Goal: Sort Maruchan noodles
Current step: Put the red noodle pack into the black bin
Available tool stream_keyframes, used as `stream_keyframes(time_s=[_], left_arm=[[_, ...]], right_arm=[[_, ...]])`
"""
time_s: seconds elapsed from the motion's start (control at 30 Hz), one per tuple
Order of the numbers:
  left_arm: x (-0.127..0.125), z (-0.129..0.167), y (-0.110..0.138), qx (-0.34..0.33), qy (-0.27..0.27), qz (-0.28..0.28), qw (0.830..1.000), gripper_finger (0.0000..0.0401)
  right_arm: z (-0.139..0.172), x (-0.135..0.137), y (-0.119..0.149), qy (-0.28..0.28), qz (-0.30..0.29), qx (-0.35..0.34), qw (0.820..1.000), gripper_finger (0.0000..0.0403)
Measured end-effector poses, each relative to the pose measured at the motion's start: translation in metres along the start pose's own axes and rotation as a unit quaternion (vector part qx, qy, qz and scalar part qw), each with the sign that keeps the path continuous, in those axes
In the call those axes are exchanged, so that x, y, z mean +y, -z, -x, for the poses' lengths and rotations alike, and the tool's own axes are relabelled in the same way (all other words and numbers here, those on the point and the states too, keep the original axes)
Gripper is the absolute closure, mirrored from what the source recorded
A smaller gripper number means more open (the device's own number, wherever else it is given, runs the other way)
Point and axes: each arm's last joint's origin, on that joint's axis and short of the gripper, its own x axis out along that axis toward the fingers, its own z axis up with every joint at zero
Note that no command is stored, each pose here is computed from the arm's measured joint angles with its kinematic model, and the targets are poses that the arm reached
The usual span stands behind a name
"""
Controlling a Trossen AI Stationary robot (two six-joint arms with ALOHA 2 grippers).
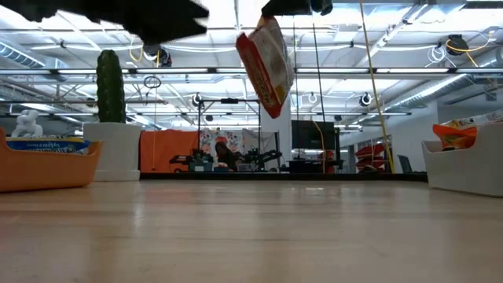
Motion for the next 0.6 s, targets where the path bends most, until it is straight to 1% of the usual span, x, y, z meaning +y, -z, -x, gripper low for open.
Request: stream_keyframes(time_s=[0.13, 0.2, 0.27, 0.37, 0.43, 0.53, 0.6], left_arm=[[-0.005, -0.01, 0.016, 0.032, -0.061, -0.032, 0.997, 0.0107], [-0.007, -0.015, 0.021, 0.033, -0.072, -0.031, 0.996, 0.0107], [-0.007, -0.021, 0.024, 0.02, -0.079, -0.017, 0.997, 0.0107], [-0.008, -0.03, 0.03, 0.001, -0.09, 0.0, 0.996, 0.0107], [-0.007, -0.036, 0.034, -0.009, -0.098, 0.008, 0.995, 0.0107], [-0.003, -0.044, 0.041, -0.009, -0.116, 0.012, 0.993, 0.0107], [0.001, -0.048, 0.044, -0.017, -0.131, 0.026, 0.991, 0.0107]], right_arm=[[-0.003, -0.004, 0.001, 0.007, 0.002, 0.003, 1.0, 0.0403], [-0.005, -0.007, 0.002, 0.012, 0.006, 0.004, 1.0, 0.0403], [-0.008, -0.01, 0.003, 0.017, 0.005, 0.006, 1.0, 0.0403], [-0.013, -0.016, 0.003, 0.0, -0.005, -0.003, 1.0, 0.0403], [-0.015, -0.019, 0.001, -0.018, -0.023, -0.019, 0.999, 0.0403], [-0.018, -0.022, -0.002, -0.045, -0.042, -0.042, 0.997, 0.0403], [-0.019, -0.023, -0.003, -0.055, -0.048, -0.049, 0.996, 0.0403]])
